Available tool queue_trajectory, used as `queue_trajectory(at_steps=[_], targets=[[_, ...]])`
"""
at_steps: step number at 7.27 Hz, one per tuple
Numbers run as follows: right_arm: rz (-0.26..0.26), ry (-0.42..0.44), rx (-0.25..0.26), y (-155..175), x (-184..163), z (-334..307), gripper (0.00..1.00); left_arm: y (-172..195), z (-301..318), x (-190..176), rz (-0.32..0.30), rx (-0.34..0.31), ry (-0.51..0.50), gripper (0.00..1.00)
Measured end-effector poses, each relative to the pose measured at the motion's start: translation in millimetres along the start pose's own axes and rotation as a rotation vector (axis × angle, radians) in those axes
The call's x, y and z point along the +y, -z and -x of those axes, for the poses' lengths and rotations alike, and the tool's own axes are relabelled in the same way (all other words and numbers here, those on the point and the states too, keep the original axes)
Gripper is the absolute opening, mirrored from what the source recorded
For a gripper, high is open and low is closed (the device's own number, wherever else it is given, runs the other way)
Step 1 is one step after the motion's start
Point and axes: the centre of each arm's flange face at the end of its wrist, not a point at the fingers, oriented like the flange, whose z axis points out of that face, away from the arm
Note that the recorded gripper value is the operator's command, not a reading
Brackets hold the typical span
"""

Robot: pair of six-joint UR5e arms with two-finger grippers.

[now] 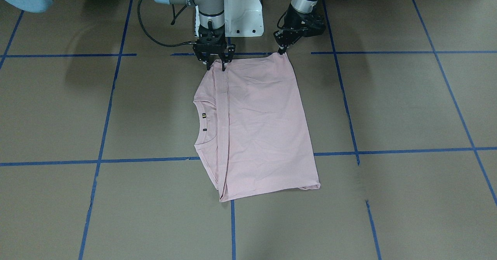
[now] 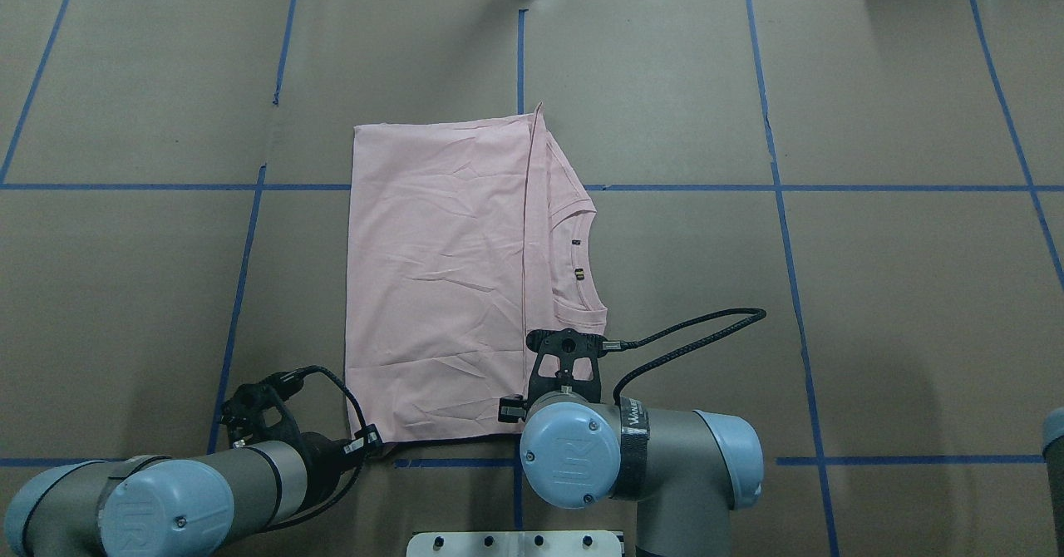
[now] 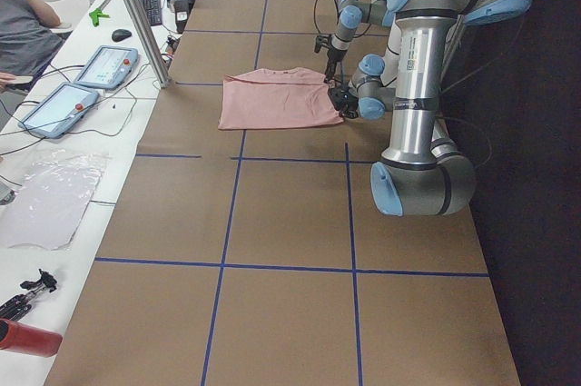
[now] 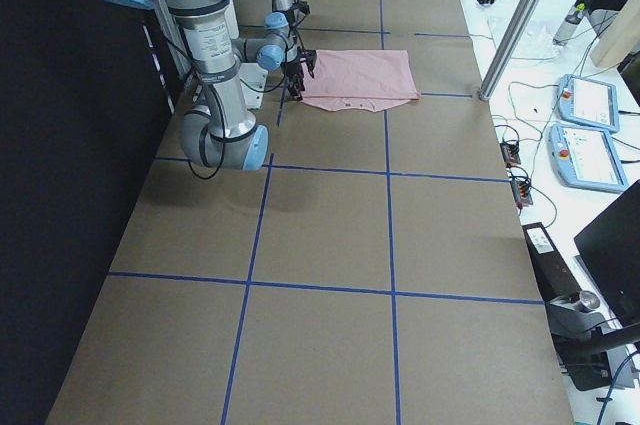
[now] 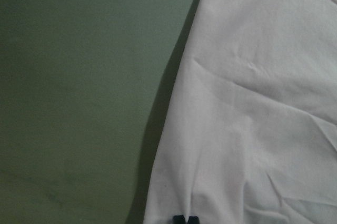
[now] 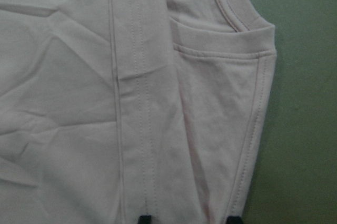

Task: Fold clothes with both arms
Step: 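Grasp the near edge of the shirt with both grippers, then lift the near edge with both grippers and fold it toward the far edge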

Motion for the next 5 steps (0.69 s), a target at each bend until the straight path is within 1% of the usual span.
queue_trajectory(at_steps=[3, 5], targets=[[-0.001, -0.003, 0.0, 0.2, -0.3, -1.5, 0.0, 0.2, -0.1, 0.0, 0.0, 0.0, 0.0, 0.0], [-0.004, -0.007, -0.015, 9.4, -4.8, -3.5, 0.0, 6.4, -4.1, 0.1, 0.005, 0.01, -0.016, 0.0]])
